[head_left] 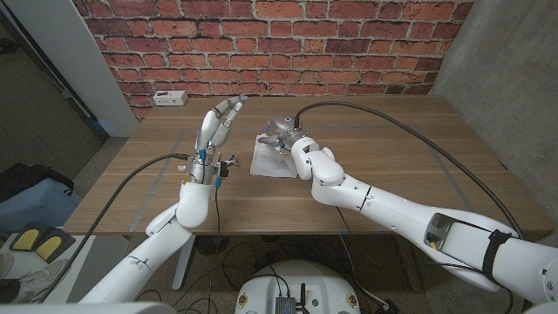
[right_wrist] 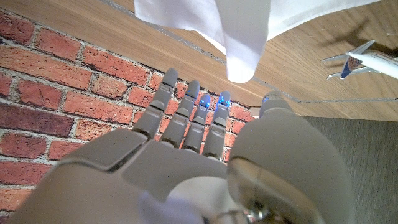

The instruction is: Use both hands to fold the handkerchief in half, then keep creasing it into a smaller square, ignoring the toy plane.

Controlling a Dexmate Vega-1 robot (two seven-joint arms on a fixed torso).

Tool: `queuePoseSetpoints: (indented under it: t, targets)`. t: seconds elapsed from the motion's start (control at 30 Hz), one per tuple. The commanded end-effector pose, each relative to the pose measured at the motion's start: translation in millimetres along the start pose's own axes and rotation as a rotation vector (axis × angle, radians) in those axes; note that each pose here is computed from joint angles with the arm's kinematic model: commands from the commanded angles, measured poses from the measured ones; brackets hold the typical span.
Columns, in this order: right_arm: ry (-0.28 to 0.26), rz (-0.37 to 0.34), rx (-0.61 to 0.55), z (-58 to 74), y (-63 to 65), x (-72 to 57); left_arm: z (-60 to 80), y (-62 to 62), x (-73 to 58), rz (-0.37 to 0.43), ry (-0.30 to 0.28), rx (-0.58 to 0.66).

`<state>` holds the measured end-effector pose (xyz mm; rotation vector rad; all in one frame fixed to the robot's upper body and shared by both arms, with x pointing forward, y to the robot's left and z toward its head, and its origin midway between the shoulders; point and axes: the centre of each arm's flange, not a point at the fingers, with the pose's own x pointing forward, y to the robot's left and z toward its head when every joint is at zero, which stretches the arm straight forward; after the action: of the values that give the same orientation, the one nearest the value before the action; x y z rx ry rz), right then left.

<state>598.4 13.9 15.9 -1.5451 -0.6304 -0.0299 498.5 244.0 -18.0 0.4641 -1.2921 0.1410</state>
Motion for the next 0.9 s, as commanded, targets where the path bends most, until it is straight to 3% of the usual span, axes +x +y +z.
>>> queuePoseSetpoints:
  t: [0.03, 0.43, 0.9]
  targets:
    - [0.002, 0.025, -0.037, 8.2, 5.8, 5.9, -1.6, 1.6, 0.5, 0.0, 0.001, 0.004]
    - [0.024, 0.008, -0.135, 15.9, 18.0, 16.9, -2.5, 4.4, 0.0, -0.001, 0.006, 0.007]
    - [0.055, -0.132, -0.212, 9.1, 29.8, 19.9, -4.5, 4.2, 1.5, -0.01, 0.008, 0.006]
